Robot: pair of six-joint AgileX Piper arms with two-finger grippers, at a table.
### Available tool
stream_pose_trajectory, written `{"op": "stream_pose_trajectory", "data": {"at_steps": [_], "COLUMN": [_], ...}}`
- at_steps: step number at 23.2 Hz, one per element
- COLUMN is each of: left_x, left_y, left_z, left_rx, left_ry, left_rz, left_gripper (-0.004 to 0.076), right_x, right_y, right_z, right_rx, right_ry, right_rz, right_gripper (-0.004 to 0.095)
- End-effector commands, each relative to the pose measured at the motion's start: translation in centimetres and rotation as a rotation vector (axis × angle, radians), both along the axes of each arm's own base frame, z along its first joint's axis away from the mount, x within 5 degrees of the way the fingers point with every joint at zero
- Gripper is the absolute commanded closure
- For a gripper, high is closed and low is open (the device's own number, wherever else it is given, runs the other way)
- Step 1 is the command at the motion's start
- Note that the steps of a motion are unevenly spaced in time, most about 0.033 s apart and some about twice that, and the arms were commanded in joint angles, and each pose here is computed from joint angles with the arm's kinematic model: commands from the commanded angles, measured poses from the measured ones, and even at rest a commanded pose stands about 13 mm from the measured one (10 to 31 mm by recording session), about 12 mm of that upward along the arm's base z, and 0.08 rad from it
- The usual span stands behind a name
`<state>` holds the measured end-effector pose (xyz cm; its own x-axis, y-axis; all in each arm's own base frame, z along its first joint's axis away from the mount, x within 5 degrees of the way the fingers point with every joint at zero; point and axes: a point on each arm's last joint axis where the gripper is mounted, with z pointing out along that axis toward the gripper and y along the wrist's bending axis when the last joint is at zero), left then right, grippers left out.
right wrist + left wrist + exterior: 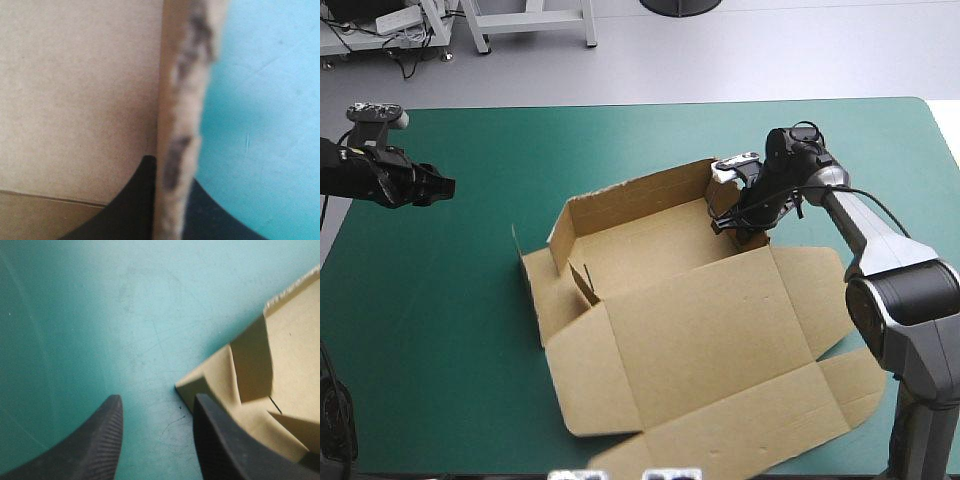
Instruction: Fold the box
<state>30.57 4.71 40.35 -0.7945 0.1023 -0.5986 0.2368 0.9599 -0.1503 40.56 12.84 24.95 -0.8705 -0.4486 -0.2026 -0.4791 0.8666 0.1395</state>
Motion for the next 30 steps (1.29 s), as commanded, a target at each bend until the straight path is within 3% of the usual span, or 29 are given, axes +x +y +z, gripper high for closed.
{"op": "stream_pose_trajectory", "data": {"at_steps": [1, 6, 12, 16, 18, 21, 25, 30], "left_x": [-1.2, -1.1, -0.8, -0.5, -0.4, -0.4, 0.1, 0.3], "left_y": [-0.8, -0.7, -0.4, 0.4, 1.1, 0.8, -0.6, -2.6], "left_z": [1.8, 1.8, 1.9, 2.1, 2.1, 2.3, 3.4, 4.0], "left_rx": [-0.035, -0.029, 0.001, 0.015, -0.061, -0.292, -0.536, -0.601], "left_ry": [-0.035, -0.047, -0.073, -0.116, -0.121, -0.13, -0.251, -0.293], "left_rz": [-0.019, -0.011, 0.01, 0.072, 0.099, -0.046, -0.142, -0.234], "left_gripper": [0.0407, 0.0407, 0.0407, 0.0407, 0.0406, 0.0406, 0.0393, 0.0384], "right_x": [-0.9, -2.6, -8.5, -12.1, -13.4, -14.3, -14.6, -14.6], "right_y": [0.2, -1.6, -8.8, -11.7, -11.8, -10.9, -10.0, -9.9], "right_z": [5.3, 11.9, 21.3, 24.8, 25.9, 26.7, 27.3, 27.4], "right_rx": [0.083, 0.137, 0.275, 0.305, 0.314, 0.406, 0.512, 0.532], "right_ry": [-0.112, -0.29, -0.556, -0.688, -0.728, -0.749, -0.76, -0.763], "right_rz": [0.026, 0.001, -0.097, -0.154, -0.147, -0.107, -0.052, -0.045], "right_gripper": [0.0928, 0.0928, 0.0928, 0.0928, 0.0928, 0.0928, 0.0928, 0.0928]}}
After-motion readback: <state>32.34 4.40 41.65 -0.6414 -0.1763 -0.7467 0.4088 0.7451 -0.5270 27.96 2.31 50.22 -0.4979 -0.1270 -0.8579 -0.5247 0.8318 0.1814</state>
